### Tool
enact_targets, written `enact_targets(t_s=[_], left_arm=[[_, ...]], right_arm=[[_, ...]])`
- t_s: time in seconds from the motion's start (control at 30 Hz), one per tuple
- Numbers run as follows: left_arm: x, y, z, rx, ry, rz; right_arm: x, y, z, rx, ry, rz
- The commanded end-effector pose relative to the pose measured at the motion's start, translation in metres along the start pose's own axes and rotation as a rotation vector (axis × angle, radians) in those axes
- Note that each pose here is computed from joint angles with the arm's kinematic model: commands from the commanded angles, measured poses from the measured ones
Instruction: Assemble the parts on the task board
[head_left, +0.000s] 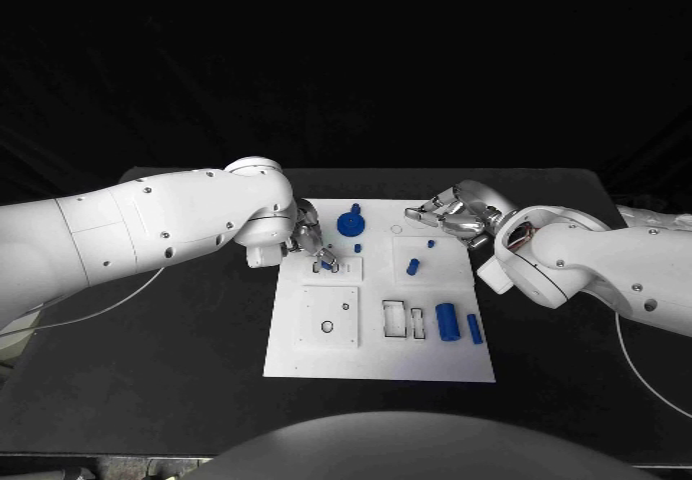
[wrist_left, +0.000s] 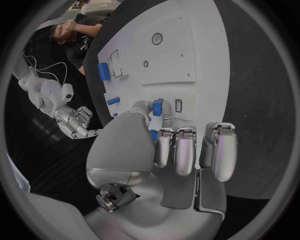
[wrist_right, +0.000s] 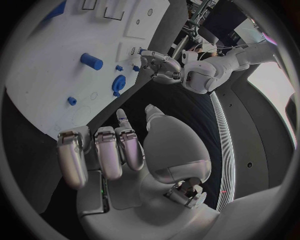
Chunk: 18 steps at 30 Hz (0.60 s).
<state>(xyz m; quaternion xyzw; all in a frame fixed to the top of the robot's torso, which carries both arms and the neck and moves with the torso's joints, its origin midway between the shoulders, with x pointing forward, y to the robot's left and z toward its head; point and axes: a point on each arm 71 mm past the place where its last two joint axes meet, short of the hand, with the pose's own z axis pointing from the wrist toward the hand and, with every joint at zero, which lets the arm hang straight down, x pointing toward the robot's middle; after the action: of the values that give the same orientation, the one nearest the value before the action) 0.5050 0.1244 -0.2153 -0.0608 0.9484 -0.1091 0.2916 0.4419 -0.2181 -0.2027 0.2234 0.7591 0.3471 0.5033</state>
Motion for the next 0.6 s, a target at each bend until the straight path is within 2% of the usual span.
enact_targets(t_s=[0.03,0.27,0.6], left_arm=[[0.0026,-0.0002,0.0011,-0.056,0.024,0.021],[0.0045,-0.0052,0.0045,-0.07,0.002,0.049],[0.004,-0.0067,0.0081,-0.088,-0.035,0.08]], right_arm=[[0.0013,0.0006,0.0001,-0.009,0.01,-0.007],[0.0019,0.001,0.0001,-0.01,0.012,-0.005],[0.0023,0.0014,0.0,-0.011,0.015,-0.004]])
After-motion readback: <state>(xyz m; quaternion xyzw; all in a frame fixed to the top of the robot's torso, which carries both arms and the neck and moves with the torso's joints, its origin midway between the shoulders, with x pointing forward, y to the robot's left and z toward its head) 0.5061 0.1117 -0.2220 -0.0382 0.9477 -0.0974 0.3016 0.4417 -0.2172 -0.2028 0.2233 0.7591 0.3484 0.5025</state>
